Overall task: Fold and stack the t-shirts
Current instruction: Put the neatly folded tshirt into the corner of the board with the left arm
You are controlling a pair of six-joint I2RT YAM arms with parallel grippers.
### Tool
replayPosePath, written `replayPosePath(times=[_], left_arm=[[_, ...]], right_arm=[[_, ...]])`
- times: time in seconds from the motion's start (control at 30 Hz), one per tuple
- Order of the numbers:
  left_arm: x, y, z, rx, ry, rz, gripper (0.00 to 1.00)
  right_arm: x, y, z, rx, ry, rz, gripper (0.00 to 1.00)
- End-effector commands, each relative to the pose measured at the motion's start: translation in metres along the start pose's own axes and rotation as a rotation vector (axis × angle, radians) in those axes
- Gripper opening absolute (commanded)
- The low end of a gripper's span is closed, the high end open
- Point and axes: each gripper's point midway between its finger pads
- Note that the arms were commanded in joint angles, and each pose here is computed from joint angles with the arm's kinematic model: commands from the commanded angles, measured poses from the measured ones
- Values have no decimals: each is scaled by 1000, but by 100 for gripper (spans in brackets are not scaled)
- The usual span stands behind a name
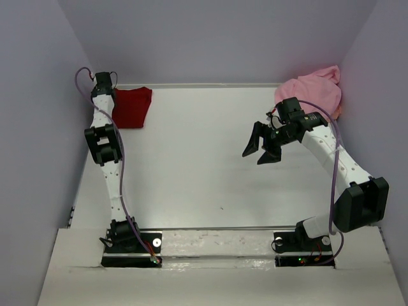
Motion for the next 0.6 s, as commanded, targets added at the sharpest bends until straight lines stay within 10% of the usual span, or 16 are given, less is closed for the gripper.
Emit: replayPosePath(times=[0.0,0.2,0.3,0.57], left_arm=[[16,-13,1,2,-27,-40,31],[20,-17,14,68,-40,-44,64],[23,-23,23,112,-56,-56,97],[64,-62,52,172,-147,-183,99]], right_arm=[[1,-4,8,45,-13,-14,79],[-1,-4,7,48,-12,-8,79],[-1,-3,7,48,-13,-6,79],[2,-1,10,56,-17,1,79]])
Point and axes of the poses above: each gripper's point midway between its finger pads, its own y axis out along the fingers, its own z axis along the line the jaws close on, x = y × z, and after that the axes turned 15 degrees about y, right-handed
